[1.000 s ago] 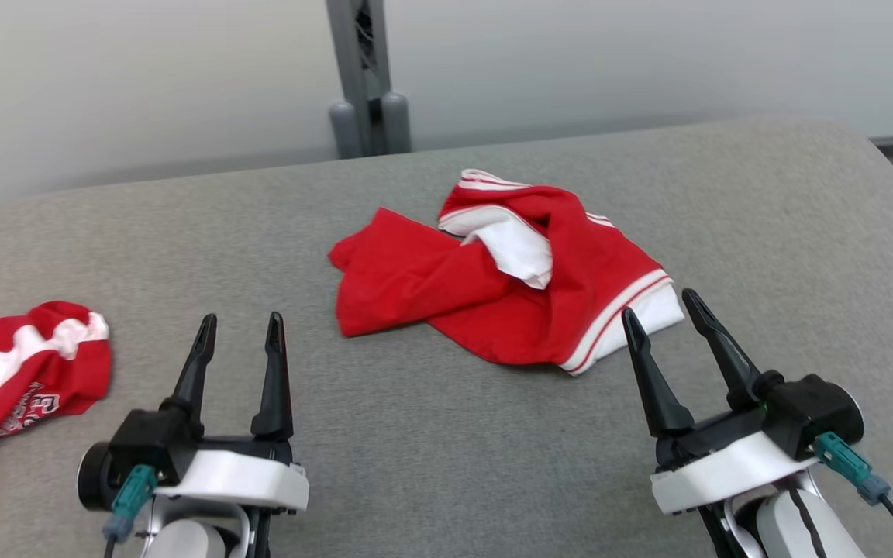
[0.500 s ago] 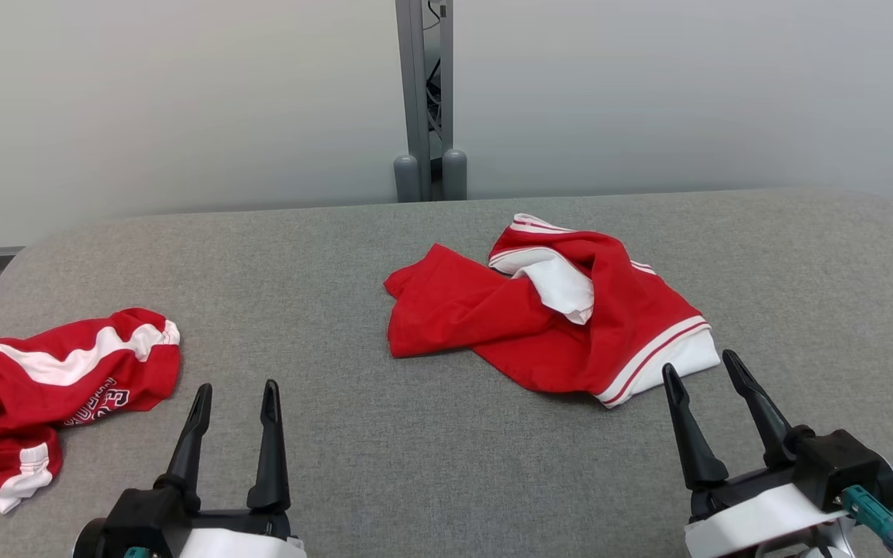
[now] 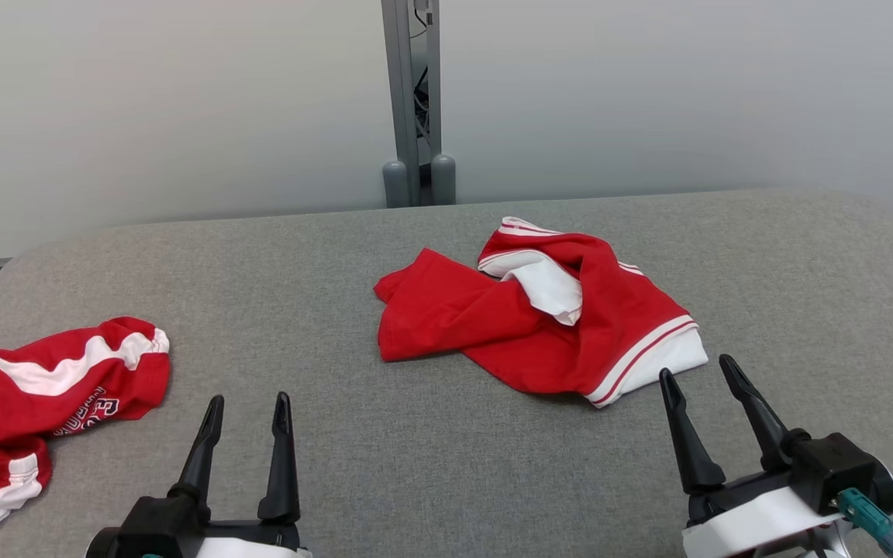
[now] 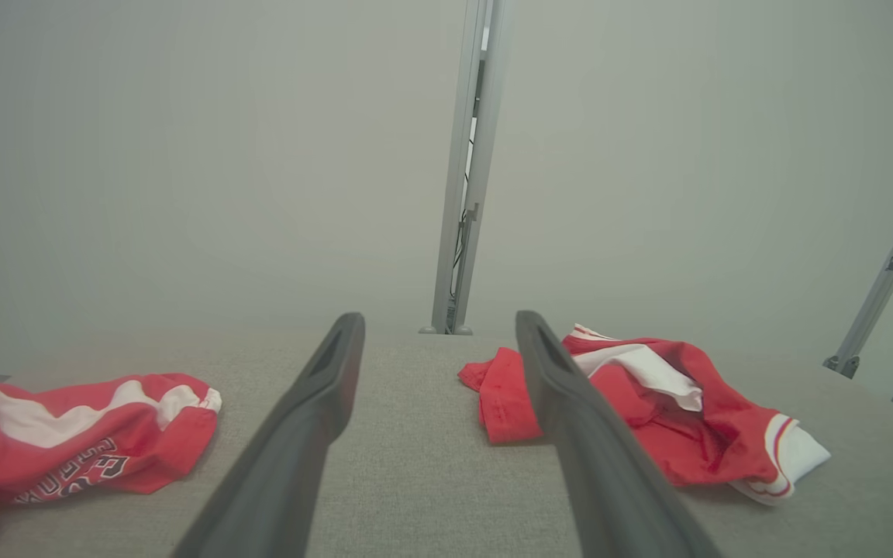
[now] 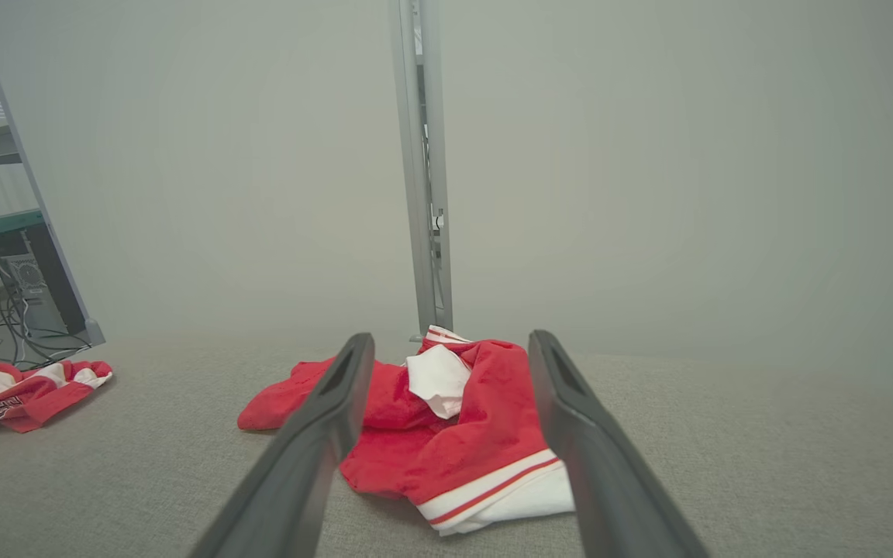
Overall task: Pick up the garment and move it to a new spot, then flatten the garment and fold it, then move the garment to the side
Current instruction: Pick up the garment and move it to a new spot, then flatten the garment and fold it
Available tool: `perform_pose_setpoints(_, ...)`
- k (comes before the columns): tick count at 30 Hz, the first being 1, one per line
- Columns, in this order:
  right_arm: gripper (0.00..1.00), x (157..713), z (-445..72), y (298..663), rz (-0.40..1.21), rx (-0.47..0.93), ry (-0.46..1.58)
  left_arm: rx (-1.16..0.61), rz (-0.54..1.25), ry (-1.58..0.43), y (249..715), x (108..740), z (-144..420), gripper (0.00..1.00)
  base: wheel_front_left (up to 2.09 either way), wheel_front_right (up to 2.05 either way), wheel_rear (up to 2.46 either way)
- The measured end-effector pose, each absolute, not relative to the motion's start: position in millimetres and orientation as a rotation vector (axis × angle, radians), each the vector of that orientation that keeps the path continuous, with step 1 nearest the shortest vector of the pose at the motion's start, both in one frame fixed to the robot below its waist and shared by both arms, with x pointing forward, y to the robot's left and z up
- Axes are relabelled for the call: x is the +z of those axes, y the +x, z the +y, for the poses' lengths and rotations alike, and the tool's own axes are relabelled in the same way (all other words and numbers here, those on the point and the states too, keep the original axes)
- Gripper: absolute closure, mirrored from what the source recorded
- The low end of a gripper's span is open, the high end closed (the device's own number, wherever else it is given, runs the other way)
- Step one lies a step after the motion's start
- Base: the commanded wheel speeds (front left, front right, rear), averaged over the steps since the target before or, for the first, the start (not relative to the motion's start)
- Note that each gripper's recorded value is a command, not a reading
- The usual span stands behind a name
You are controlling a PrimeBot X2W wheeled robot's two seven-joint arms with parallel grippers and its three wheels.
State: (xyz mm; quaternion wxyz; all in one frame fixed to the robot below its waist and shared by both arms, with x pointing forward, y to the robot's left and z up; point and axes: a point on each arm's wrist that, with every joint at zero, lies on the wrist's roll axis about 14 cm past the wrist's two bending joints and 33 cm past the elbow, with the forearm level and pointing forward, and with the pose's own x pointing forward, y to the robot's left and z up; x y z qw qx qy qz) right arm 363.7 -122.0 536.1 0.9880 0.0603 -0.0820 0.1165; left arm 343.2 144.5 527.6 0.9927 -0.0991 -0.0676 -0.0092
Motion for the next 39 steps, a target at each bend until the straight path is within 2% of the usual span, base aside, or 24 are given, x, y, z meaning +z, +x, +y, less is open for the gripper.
perform_pose_setpoints(22, 0.00, 531, -149, 355, -0.153, 0.149, 0.116, -0.133, -0.080, -0.212, 361, 514, 110, 0.00, 0.00, 0.00, 0.00)
perform_pose_setpoints(39, 0.00, 521, -208, 360, -0.122, -0.028, 0.097, -0.578, -0.009, -0.216, 416, 498, -29, 0.00, 0.00, 0.00, 0.00)
